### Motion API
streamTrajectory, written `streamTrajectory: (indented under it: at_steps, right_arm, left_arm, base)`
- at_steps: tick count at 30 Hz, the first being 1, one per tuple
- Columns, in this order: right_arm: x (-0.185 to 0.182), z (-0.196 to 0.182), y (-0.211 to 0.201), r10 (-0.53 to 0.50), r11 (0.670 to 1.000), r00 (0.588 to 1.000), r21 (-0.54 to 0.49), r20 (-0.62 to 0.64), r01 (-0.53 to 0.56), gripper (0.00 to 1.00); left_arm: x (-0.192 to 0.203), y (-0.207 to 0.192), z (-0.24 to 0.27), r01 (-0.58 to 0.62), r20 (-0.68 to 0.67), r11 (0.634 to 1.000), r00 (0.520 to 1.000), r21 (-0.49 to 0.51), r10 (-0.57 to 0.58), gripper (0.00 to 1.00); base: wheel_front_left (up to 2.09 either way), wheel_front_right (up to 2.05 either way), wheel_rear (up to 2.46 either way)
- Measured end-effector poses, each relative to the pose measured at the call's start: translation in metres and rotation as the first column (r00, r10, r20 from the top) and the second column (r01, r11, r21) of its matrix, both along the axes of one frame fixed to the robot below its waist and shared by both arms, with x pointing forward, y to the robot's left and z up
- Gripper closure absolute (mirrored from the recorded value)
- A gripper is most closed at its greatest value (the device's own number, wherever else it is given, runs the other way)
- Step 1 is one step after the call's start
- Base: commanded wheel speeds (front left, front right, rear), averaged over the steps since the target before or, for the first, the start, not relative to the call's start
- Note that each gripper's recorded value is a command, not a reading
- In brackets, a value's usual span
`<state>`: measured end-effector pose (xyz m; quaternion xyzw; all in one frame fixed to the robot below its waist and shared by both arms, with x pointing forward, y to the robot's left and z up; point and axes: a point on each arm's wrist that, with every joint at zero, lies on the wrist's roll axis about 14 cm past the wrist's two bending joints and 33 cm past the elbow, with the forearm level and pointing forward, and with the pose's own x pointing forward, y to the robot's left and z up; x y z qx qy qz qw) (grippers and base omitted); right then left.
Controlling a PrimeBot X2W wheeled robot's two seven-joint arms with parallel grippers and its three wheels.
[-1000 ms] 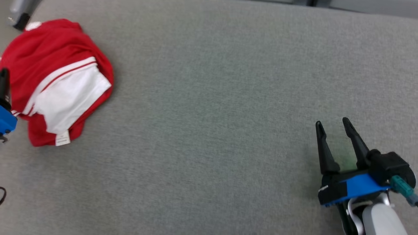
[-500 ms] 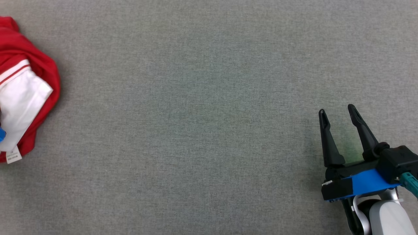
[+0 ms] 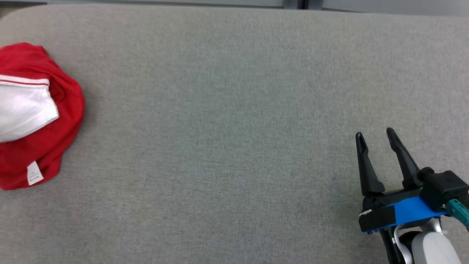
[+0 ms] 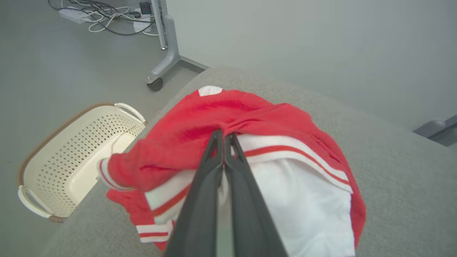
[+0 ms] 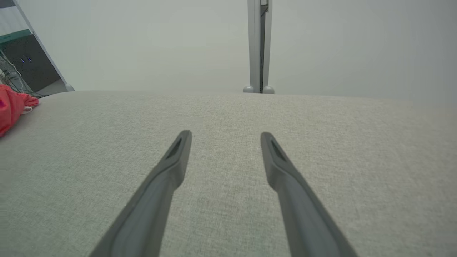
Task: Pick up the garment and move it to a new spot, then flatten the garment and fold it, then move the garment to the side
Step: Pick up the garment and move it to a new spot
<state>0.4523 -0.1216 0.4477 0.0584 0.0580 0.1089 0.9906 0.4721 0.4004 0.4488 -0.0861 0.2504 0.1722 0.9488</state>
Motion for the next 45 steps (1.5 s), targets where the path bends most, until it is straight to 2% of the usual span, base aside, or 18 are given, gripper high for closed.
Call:
streamTrajectory:
  at_steps: [6,11,17,24,29,34,38,42,45]
  right_arm:
    - [-0.012,0.025,0.007,0.006,0.998,0.998,0.063,0.063,-0.01,0.0]
    - [-0.026,0.041,0.002,-0.017,0.995,0.994,0.1,0.104,0.007,0.0]
    - [-0.046,0.056,-0.014,-0.069,0.991,0.987,0.124,0.143,0.051,0.0]
    - [-0.068,0.063,-0.046,-0.162,0.981,0.974,0.136,0.159,0.141,0.0]
    - [-0.082,0.063,-0.07,-0.233,0.967,0.959,0.142,0.161,0.211,0.0]
    - [-0.094,0.061,-0.093,-0.299,0.95,0.941,0.138,0.156,0.279,0.0]
    - [-0.099,0.062,-0.107,-0.34,0.937,0.927,0.138,0.155,0.321,0.0]
    - [-0.103,0.058,-0.114,-0.361,0.93,0.921,0.134,0.145,0.343,0.0]
    - [-0.103,0.058,-0.115,-0.365,0.928,0.919,0.133,0.145,0.348,0.0]
  left_arm:
    - [0.011,-0.002,0.1,0.072,0.213,0.992,0.973,0.105,-0.093,1.0]
    - [0.018,-0.038,0.195,0.163,0.388,0.967,0.893,0.193,-0.228,1.0]
    - [0.021,-0.119,0.293,0.295,0.557,0.916,0.727,0.274,-0.401,1.0]
    - [0.017,-0.224,0.358,0.466,0.673,0.829,0.508,0.31,-0.537,1.0]
    - [0.021,-0.298,0.36,0.607,0.673,0.73,0.399,0.315,-0.623,1.0]
    - [0.024,-0.363,0.331,0.732,0.639,0.619,0.337,0.284,-0.692,1.0]
    - [0.024,-0.406,0.278,0.815,0.584,0.538,0.334,0.215,-0.74,1.0]
    - [0.018,-0.44,0.21,0.872,0.518,0.477,0.361,0.106,-0.776,1.0]
    - [0.01,-0.454,0.151,0.888,0.44,0.458,0.402,0.024,-0.803,1.0]
  base:
    - [0.0,0.0,0.0]
    - [0.0,0.0,0.0]
    - [0.0,0.0,0.0]
    - [0.0,0.0,0.0]
    - [0.0,0.0,0.0]
    - [0.0,0.0,0.0]
    - [0.0,0.0,0.0]
    - [0.0,0.0,0.0]
    - [0.0,0.0,0.0]
